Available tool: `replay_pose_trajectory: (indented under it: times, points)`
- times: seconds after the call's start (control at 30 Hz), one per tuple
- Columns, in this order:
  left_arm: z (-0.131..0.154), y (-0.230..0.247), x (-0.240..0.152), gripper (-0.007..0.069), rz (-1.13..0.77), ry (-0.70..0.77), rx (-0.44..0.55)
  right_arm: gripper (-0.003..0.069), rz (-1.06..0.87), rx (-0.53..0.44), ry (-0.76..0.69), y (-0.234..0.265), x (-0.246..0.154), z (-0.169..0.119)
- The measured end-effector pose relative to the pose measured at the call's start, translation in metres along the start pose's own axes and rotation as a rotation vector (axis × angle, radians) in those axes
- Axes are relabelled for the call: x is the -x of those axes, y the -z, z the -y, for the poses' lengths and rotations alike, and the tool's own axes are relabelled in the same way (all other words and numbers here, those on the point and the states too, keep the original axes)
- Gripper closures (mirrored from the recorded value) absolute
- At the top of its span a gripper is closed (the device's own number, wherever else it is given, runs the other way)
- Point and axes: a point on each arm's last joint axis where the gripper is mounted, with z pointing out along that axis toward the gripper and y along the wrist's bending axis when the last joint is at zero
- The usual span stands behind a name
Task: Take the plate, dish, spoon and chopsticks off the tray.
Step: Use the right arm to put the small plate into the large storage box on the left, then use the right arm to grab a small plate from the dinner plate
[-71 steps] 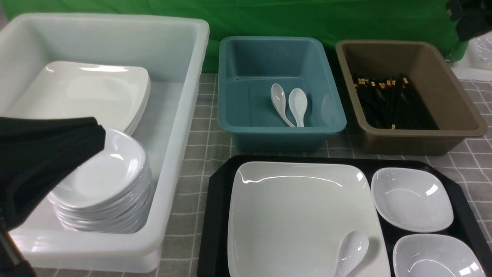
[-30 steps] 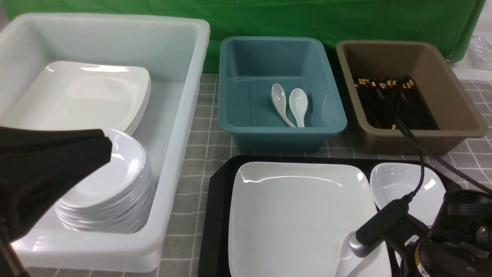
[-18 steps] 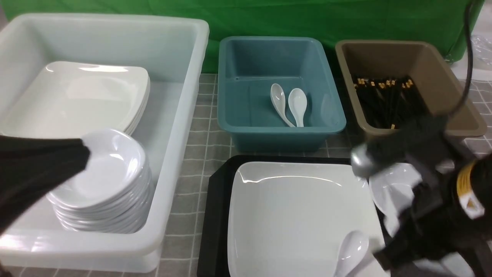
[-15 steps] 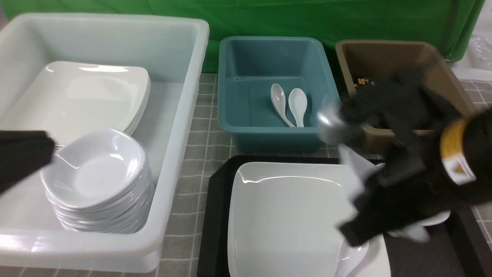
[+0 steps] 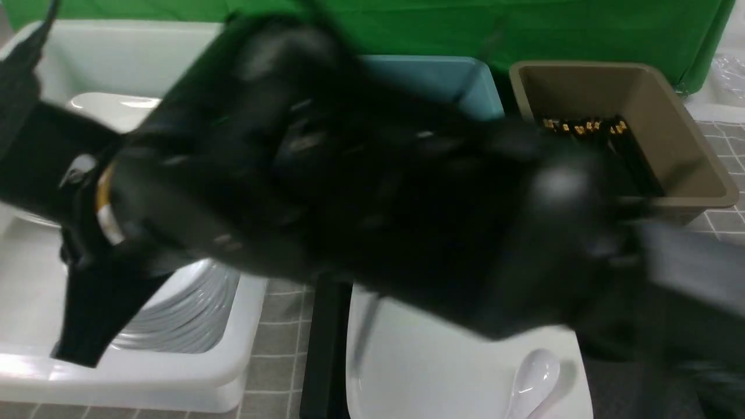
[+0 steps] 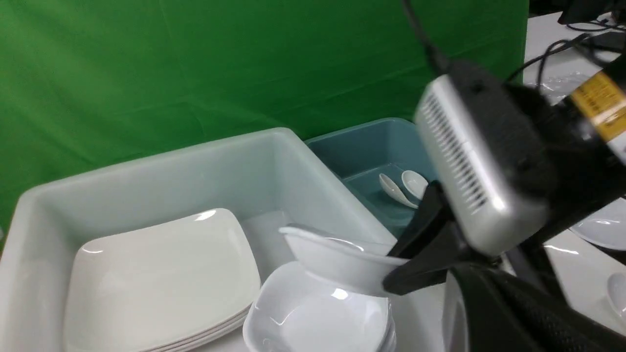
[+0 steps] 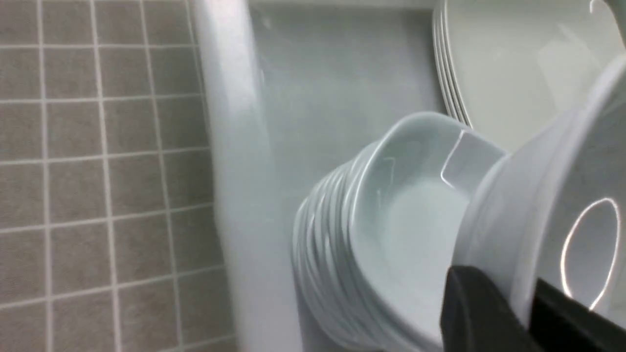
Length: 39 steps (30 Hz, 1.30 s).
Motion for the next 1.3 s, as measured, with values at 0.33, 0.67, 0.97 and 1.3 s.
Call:
replay_pose_trajectory:
  times: [0.33, 0.67, 0.97, 1.3]
  points:
    - [0.0, 0.0, 0.0, 0.0616, -0.001, -0.01, -0.001, 0.0097, -0.153, -0.035, 0.073, -0.043, -0.011, -0.004]
    - [0.015, -0.023, 0.005, 0.0616, 0.022, -0.037, -0.12, 0.0202, -0.301, -0.05, -0.004, 0.054, -0.016, 0.018]
    - [0.025, -0.061, 0.012, 0.0616, -0.053, -0.049, -0.178, 0.0274, -0.671, -0.112, -0.247, 0.1, -0.171, 0.062]
    - [0.026, -0.064, 0.015, 0.0616, -0.006, -0.067, -0.178, 0.0155, -0.694, -0.146, -0.426, 0.072, -0.334, 0.072]
